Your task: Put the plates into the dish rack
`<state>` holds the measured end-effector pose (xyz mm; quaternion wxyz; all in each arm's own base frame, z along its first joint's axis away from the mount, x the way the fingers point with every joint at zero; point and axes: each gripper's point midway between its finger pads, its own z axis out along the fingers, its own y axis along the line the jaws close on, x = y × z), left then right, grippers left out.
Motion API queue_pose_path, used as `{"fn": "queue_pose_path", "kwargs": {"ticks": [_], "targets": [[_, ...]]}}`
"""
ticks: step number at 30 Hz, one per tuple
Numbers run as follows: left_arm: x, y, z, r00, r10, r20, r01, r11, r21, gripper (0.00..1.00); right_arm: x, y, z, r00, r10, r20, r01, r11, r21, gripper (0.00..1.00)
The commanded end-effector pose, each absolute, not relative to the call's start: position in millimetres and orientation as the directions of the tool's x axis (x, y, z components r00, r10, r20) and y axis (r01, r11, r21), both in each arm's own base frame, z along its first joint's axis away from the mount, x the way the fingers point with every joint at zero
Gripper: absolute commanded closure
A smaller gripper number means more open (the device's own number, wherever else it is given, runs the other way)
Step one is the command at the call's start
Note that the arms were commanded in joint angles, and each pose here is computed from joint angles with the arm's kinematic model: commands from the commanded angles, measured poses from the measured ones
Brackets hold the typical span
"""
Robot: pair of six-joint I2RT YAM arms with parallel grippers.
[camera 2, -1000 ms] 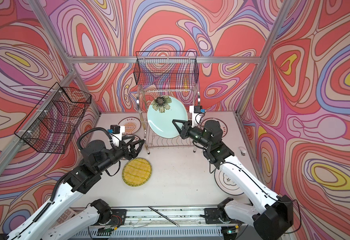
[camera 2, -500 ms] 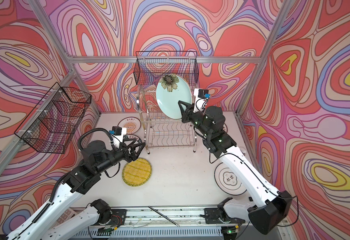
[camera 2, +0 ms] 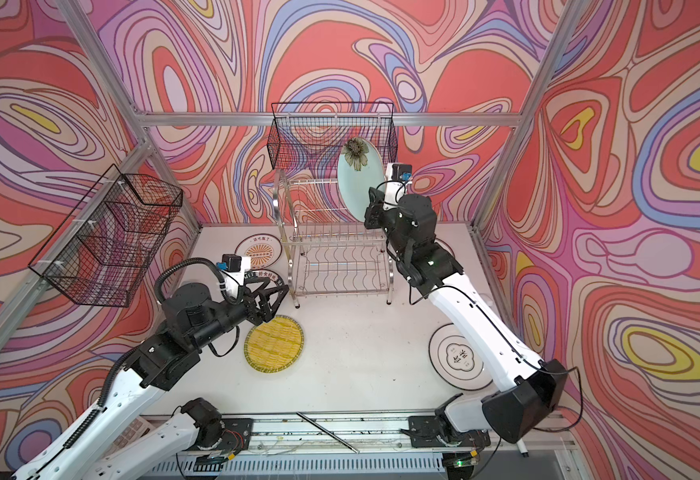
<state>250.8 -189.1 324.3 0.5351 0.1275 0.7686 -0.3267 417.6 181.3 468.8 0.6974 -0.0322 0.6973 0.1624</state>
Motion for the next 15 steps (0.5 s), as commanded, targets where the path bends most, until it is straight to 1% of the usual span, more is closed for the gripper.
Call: {"fn": "queue_pose_path", "kwargs": {"ticks": [1,9,15], "targets": [[255.2,-194.4,321.8,-0.405,-0.162,-0.900,0.546,0.746,-0.380,0.27,410.6,161.3,528.3,0.146,0.217,-0.965,-0.208,0.961,0.184,1.00],[256.9,-195.6,321.3,-0.409,-0.165,-0.897,0.545,0.745,-0.385,0.27,417.8,152.1,530.7,0.160,0.157,-0.975,-0.079,0.986,0.146,1.00],[257.8,-195.7,319.0,-0.416,-0.162,-0.895,0.540,0.748,-0.387,0.27,423.2,158.1,523.5,0.151,0.098,-0.984,0.007,0.995,0.100,1.00]]}}
